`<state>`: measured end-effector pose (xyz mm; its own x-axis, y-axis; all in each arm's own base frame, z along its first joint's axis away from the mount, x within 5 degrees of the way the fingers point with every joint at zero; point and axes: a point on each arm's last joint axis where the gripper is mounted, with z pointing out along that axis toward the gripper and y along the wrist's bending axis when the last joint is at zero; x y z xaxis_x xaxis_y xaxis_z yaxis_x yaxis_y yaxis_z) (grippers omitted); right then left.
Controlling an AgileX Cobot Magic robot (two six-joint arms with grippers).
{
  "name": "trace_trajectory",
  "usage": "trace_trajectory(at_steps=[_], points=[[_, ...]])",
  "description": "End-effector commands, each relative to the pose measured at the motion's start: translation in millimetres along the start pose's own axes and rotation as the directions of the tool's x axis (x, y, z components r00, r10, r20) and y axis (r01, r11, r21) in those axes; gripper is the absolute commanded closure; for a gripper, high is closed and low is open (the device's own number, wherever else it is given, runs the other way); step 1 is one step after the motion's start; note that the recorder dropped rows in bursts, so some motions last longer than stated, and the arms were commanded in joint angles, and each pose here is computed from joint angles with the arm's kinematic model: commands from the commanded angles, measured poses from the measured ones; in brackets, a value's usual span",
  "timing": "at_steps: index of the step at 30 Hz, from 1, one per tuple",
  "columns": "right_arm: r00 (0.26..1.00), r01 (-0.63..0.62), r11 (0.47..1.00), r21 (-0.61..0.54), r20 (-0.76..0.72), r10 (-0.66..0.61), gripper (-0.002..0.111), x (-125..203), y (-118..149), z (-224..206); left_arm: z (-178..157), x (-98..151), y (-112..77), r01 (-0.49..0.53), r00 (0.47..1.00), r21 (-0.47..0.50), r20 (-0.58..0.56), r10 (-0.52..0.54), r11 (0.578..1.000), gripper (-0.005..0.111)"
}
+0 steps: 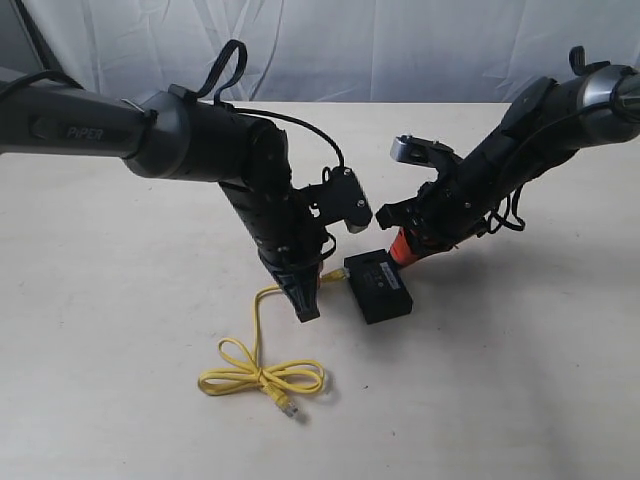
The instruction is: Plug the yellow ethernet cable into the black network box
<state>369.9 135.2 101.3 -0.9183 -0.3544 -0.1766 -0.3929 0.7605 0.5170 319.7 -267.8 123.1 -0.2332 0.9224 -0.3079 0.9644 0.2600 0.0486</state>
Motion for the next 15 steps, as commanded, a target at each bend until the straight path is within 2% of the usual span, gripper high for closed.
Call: trace_trajectory(at_steps=[1, 15], points=[[1.000, -0.006, 0.999, -0.047, -0.010, 0.006, 0.109, 1, 9, 4, -4, -7, 0.7, 0.026, 0.998, -0.021, 0.056, -0.025, 0.999, 0.107], [0.999, 0.047, 0.998, -0.052, -0.024, -0.048, 0.109, 1, 22, 11, -4, -7, 1.7, 0.020, 0.998, -0.032, 0.061, -0.018, 0.999, 0.107]])
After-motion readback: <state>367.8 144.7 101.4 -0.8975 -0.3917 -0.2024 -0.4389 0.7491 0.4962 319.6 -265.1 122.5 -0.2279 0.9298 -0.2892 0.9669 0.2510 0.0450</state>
